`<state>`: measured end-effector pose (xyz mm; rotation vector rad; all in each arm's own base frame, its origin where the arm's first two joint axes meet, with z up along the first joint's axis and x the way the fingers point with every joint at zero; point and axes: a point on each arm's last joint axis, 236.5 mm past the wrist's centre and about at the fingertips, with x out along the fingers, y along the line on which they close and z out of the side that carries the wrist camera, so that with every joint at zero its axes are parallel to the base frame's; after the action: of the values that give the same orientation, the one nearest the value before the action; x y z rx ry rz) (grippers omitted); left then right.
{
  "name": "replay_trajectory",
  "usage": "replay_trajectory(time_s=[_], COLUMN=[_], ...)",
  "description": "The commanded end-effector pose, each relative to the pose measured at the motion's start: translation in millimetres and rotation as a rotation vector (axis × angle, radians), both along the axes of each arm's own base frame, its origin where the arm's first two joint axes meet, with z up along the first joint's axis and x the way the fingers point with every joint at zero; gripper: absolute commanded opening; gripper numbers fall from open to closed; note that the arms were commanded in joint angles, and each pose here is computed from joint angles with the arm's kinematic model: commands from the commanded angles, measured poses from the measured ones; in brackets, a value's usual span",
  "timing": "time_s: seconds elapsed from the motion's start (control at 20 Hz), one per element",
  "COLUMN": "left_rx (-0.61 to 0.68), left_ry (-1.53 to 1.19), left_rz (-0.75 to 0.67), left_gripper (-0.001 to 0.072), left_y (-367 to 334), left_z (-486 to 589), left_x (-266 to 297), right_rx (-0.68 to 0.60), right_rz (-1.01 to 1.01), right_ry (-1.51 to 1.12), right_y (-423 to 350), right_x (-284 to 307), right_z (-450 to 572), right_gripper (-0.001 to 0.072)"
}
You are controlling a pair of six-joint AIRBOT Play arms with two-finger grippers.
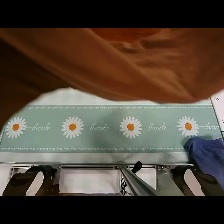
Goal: Fold the shirts.
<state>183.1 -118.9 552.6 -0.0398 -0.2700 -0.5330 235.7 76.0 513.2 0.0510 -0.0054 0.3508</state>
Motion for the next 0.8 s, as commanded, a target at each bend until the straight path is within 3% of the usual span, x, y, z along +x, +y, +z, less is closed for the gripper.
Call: replay_trajectory(time_s=[0.0, 0.15, 0.55, 0.75], left_rx=[0.104, 0.106, 0.007, -0.120], left_ry=[0.230, 0.452, 1.098, 1.161], left_rz=[0.098, 0.140, 0.063, 0.084], left_gripper=[0.0018, 0.0018, 0.0018, 0.0018], left_y=[15.1, 27.4, 23.8, 27.9], left_z=[-54.9, -103.1, -308.2, -384.1], left_x=[4.7, 11.0, 52.7, 103.4], right_rx=[-0.036, -0.068, 0.009, 0.093], right_rz=[-0.135, -0.208, -0.115, -0.139], right_ry=[-0.080, -0.016, 0.633, 0.801], right_y=[-21.7, -43.6, -80.3, -112.5], right_x=[-14.2, 1.8, 114.8, 186.0], right_z=[25.4, 9.5, -166.5, -250.9], right_gripper=[0.0034, 0.0034, 0.0034, 0.0034])
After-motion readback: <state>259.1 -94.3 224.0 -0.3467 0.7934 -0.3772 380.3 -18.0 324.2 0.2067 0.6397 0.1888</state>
